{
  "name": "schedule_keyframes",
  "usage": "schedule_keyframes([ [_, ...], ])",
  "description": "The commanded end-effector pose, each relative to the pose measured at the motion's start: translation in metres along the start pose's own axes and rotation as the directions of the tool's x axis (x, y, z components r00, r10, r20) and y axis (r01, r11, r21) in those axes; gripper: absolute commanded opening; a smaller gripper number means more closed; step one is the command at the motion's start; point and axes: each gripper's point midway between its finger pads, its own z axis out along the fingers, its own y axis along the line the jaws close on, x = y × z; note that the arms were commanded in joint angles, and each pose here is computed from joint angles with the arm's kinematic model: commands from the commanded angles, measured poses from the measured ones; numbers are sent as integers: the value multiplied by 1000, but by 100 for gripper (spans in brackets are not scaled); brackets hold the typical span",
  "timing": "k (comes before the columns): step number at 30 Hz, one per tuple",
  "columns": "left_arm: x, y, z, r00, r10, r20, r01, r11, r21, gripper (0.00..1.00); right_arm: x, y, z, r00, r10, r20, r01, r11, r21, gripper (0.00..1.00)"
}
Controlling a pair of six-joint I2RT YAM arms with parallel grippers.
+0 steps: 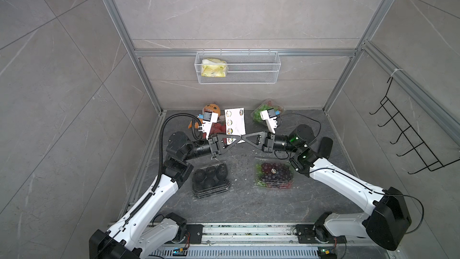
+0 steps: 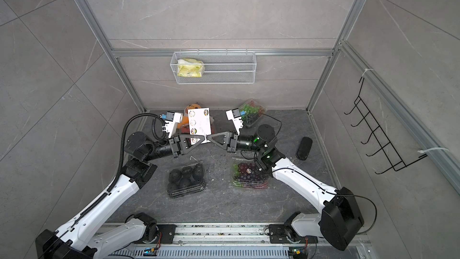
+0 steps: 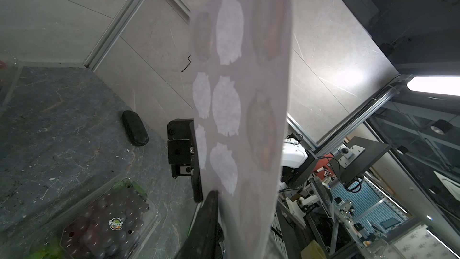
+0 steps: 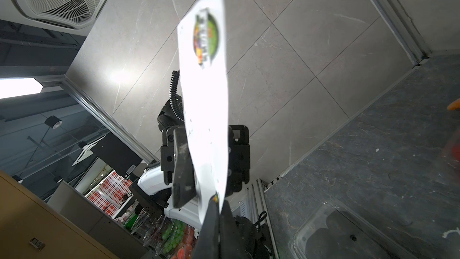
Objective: Label fruit boxes
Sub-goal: Adjust the label sticker.
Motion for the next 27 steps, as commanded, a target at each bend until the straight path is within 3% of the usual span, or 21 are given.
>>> schedule_keyframes([
  [1,-13,-15,-2,998,65,5,-65,997,32,26,-14,21,-2,999,-41,18,42,998,-51,0],
  [2,-17,-11,-3,998,56,16,-57,998,21,32,-17,22,-3,999,-46,24,47,997,-53,0],
  [6,-24,-13,-1,998,50,27,-52,997,54,32,-21,27,-2,999,-38,32,40,996,-83,0],
  [27,-22,-18,-1,999,50,21,-51,994,98,14,-27,28,3,999,-18,48,24,991,-130,0],
])
